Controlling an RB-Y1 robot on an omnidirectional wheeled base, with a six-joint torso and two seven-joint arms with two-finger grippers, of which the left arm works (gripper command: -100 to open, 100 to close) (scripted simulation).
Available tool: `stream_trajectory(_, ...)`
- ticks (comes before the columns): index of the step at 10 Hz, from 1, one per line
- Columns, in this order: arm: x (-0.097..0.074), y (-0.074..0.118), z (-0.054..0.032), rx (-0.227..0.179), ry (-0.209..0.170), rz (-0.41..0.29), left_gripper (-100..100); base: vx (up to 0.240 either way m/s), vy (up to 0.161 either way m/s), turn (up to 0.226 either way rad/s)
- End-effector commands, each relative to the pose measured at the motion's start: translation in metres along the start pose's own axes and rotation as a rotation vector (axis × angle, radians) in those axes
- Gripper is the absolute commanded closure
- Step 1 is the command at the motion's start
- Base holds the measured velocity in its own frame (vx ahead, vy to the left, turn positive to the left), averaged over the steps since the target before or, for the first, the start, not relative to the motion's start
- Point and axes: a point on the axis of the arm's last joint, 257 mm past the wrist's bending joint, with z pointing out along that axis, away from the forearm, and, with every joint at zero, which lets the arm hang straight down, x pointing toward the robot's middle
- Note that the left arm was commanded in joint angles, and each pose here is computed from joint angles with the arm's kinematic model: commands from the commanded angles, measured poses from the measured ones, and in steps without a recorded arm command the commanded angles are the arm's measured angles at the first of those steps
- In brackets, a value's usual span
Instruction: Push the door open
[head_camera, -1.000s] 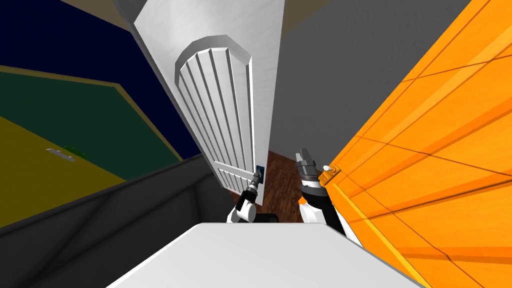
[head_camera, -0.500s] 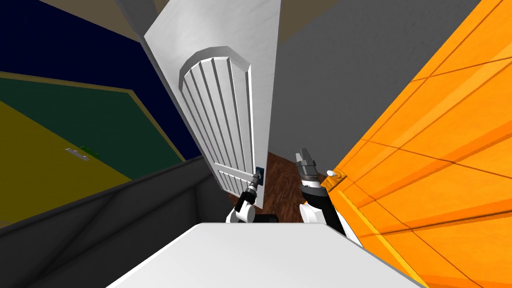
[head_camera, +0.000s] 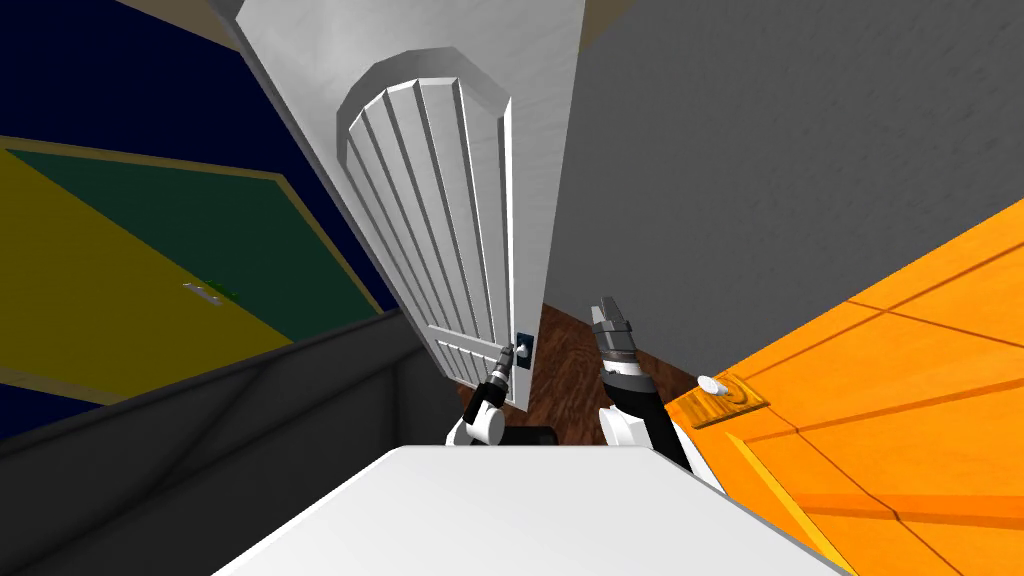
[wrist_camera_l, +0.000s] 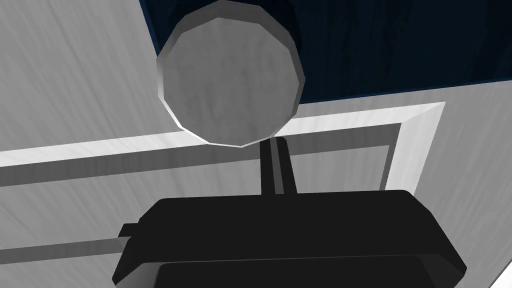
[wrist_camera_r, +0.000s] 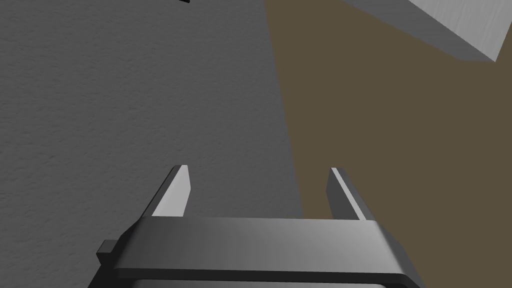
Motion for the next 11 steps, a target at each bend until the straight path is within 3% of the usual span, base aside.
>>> stream_trajectory(1, 0.003, -0.001, -0.0030, 0.000, 0.003, -0.005, -100, -0.204, 0.012, -0.009)
stream_trajectory(6, 0.020, -0.012, -0.0132, 0.013, 0.005, -0.056, -100, -0.251, 0.030, 0.027)
stream_trajectory(7, 0.017, -0.009, -0.0117, 0.010, 0.005, -0.047, -100, -0.109, -0.011, 0.005)
stream_trajectory(11, 0.007, -0.006, -0.0071, 0.012, -0.004, -0.030, -100, 0.152, -0.063, -0.027)
